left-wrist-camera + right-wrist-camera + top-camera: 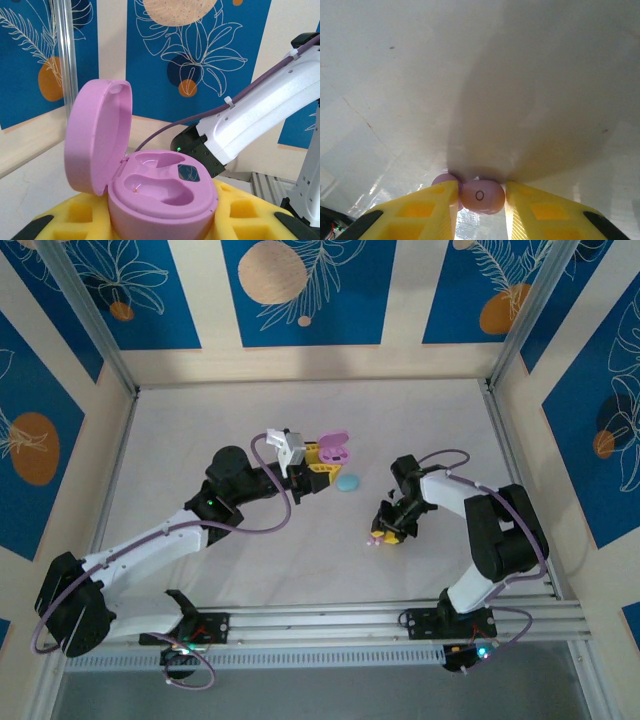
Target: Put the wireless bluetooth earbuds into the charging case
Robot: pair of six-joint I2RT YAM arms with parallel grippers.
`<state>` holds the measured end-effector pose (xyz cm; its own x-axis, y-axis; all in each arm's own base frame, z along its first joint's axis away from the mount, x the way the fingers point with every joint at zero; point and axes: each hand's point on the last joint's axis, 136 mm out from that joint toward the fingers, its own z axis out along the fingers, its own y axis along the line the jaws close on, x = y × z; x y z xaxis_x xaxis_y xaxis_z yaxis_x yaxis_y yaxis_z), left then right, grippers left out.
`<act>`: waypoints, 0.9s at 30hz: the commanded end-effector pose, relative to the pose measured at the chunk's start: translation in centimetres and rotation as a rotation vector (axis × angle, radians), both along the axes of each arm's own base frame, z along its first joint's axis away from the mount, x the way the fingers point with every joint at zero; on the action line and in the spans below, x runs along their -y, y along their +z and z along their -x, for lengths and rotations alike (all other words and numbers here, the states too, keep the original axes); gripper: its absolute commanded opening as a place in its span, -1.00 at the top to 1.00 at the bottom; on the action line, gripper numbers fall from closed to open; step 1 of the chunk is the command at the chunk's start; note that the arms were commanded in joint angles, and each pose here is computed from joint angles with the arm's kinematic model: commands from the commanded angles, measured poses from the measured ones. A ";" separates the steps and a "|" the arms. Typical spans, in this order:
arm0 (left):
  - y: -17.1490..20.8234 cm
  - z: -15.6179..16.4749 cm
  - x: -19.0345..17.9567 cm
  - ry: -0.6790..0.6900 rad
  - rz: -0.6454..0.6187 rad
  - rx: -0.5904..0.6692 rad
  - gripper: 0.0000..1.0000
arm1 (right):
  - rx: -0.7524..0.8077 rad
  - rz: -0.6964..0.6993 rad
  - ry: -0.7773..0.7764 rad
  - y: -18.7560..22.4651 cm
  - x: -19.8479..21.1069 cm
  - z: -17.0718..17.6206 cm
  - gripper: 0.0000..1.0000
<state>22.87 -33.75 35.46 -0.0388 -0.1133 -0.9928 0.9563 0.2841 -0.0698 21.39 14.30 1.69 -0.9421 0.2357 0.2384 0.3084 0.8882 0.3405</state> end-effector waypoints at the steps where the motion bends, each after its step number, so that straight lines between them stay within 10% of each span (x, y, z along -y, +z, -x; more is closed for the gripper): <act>1: 1.0 0.6 0.0 -0.007 0.014 0.028 0.40 | 0.009 0.017 0.017 0.1 -0.3 -0.7 0.39; 27: 1.1 0.8 -0.1 -0.009 0.011 0.029 0.40 | 0.063 0.251 0.269 0.0 2.0 -1.6 0.42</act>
